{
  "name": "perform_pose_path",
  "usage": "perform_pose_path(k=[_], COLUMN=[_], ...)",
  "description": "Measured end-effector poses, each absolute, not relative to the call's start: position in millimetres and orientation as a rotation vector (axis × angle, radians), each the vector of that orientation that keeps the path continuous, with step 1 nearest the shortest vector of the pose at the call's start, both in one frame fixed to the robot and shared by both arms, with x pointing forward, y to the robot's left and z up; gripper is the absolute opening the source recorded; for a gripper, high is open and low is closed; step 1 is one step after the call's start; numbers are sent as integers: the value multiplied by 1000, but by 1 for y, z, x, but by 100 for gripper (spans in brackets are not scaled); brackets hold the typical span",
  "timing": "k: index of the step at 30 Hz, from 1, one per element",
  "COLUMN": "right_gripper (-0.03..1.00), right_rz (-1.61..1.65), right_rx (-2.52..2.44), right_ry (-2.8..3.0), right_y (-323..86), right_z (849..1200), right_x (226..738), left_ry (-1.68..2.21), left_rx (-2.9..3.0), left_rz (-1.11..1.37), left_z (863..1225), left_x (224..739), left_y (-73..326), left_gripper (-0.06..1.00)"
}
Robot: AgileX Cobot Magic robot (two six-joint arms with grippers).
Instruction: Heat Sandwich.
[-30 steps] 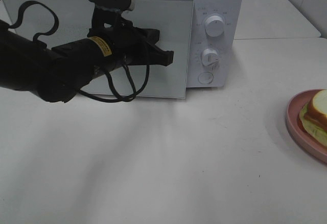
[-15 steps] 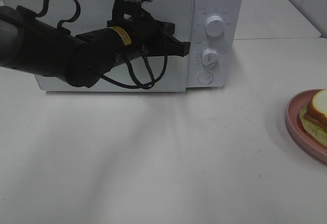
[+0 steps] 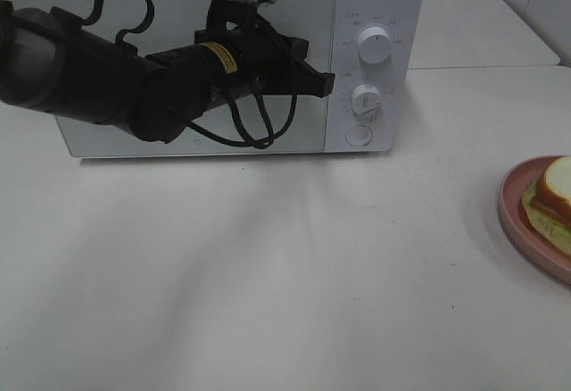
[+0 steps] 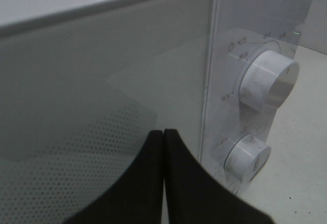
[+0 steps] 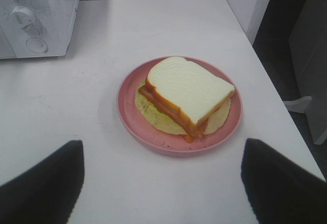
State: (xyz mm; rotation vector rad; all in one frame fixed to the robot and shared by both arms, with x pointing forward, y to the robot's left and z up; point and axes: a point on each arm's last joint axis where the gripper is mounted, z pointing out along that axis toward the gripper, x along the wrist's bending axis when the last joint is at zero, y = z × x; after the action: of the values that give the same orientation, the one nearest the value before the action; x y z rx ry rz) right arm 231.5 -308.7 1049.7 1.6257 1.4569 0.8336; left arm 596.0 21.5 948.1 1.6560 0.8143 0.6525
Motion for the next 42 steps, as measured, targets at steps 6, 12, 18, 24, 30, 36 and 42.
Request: perform_pose_path(k=[6,12,18,24,30,36,42], right_gripper=[77,77,77,77,77,77,77], right_rz=[834,834,834,834,834,834,834], right_rx=[1626,1626,1626,1626,1626,1626,1626], right_ry=[1457,1457,1457,1457,1457,1457,1457], right_y=[-309,-309,-309,-309,-309,-309,-309], right_z=[1050,1050,1050,1050,1050,1050,1050], right_x=[232,232,232,232,232,232,232], left_ry=[836,904,954,975,1034,1120,1182], left_rx=[1690,1684,1695,1759,1918,2091,2239], left_rz=[645,645,636,598,508,400,303], left_z=[957,963,968,972,976,984,992], left_x=[594,587,564,544,527,508,489], left_y=[26,46,70,78,82,94,106], left_gripper=[0,0,0,0,20,93,98])
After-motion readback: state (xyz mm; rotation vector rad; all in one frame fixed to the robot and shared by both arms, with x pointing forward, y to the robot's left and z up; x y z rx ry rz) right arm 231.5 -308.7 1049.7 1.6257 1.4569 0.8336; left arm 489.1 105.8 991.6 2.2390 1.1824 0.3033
